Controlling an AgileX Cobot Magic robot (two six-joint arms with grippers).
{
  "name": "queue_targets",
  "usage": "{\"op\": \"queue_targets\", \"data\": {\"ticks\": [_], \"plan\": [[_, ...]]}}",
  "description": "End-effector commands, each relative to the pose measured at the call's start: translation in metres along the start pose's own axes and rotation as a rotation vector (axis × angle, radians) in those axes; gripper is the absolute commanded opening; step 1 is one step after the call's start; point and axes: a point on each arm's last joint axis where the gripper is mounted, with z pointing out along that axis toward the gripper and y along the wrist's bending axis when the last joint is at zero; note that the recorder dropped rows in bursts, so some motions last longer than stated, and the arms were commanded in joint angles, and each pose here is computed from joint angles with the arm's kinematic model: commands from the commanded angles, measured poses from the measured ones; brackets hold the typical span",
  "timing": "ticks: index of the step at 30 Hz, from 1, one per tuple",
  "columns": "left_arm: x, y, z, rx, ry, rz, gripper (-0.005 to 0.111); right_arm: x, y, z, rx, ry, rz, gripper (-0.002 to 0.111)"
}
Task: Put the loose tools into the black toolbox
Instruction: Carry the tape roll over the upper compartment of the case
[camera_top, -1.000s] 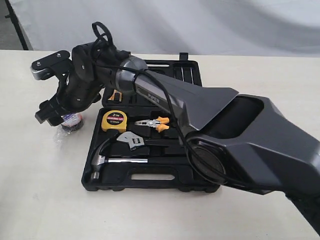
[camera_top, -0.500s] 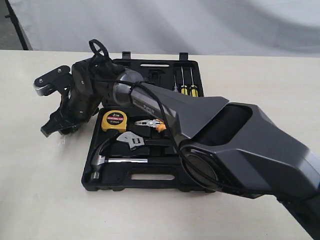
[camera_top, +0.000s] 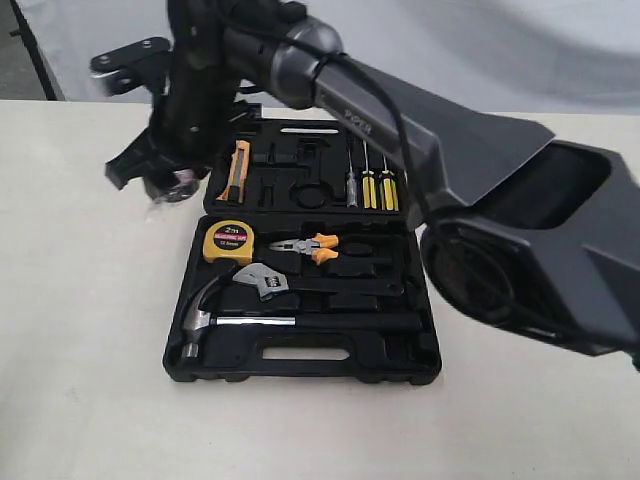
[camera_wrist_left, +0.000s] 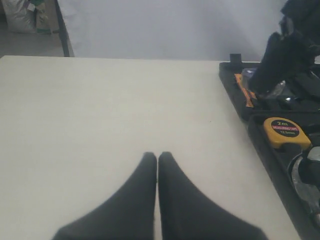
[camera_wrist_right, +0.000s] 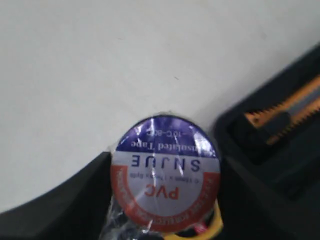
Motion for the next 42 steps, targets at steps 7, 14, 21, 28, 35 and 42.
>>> {"op": "queue_targets", "data": {"ticks": [7,14,21,28,35,42], "plan": [[0.002,0.000,-0.001,0.014,-0.007,-0.022,0.001,0.014,-0.096,-0.025,0.096,-0.002,0.325,0.000],[0.002,0.000,-0.001,0.014,-0.007,-0.022,0.001,0.045,-0.096,0.008,0.143,0.137,0.375,0.000],[0.002,0.000,-0.001,0.014,-0.007,-0.022,0.001,0.059,-0.129,0.021,0.162,0.118,0.457,0.000],[0.002,0.000,-0.001,0.014,-0.007,-0.022,0.001,0.063,-0.136,0.039,0.185,0.090,0.462,0.001],[0.002,0.000,-0.001,0.014,-0.007,-0.022,0.001,0.067,-0.134,0.048,0.157,0.112,0.474,0.023],[0.002,0.000,-0.001,0.014,-0.007,-0.022,0.001,0.071,-0.136,0.049,0.187,0.150,0.448,0.045]]}}
